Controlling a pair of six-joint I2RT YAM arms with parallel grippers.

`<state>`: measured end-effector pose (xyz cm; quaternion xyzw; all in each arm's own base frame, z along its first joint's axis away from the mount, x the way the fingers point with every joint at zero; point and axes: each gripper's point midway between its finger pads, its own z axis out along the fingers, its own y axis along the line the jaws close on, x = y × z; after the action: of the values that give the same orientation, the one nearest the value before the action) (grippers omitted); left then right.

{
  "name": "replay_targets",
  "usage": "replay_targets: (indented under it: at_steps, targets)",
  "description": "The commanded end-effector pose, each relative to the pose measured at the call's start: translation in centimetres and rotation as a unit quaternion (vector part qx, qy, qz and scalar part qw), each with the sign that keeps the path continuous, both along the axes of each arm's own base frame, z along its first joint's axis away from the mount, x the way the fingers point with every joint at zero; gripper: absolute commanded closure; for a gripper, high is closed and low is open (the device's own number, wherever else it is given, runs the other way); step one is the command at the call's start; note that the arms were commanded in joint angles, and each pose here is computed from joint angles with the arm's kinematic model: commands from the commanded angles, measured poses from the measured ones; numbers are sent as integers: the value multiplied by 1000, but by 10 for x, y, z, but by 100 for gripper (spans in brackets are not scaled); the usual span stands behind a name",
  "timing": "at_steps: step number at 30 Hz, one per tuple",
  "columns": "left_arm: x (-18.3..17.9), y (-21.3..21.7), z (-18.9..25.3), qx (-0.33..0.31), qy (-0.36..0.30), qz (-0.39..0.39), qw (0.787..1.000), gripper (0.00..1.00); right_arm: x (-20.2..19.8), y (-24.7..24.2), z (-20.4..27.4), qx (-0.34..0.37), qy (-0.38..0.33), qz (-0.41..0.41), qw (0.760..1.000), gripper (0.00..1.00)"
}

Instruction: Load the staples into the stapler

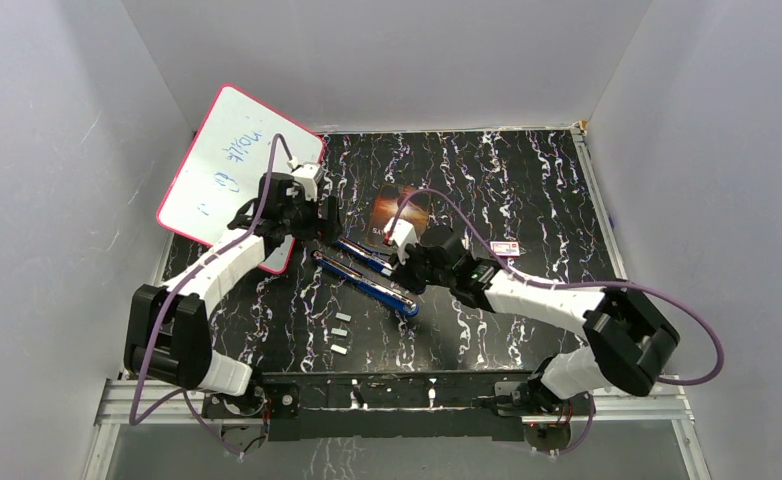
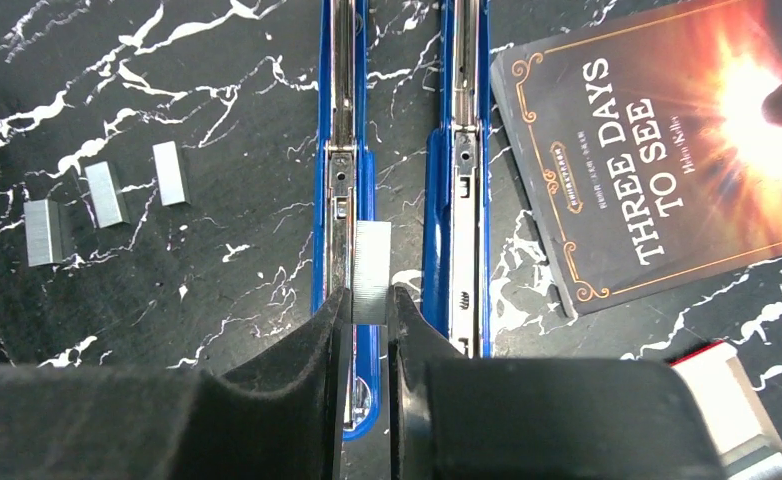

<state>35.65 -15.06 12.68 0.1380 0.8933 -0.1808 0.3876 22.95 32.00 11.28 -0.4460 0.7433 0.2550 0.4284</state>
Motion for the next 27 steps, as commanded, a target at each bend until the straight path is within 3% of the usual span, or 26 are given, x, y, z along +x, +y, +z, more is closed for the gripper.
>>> replay_targets:
  at_steps: [1, 27]
  targets:
    - [-4, -10, 0, -1, 2, -30, 1000, 3, 7, 9, 7, -2, 13, -5, 1000, 100]
    - [-5, -14, -6, 14, 4, -35, 999, 2, -5, 24, -16, -30, 38, -22, 999, 100]
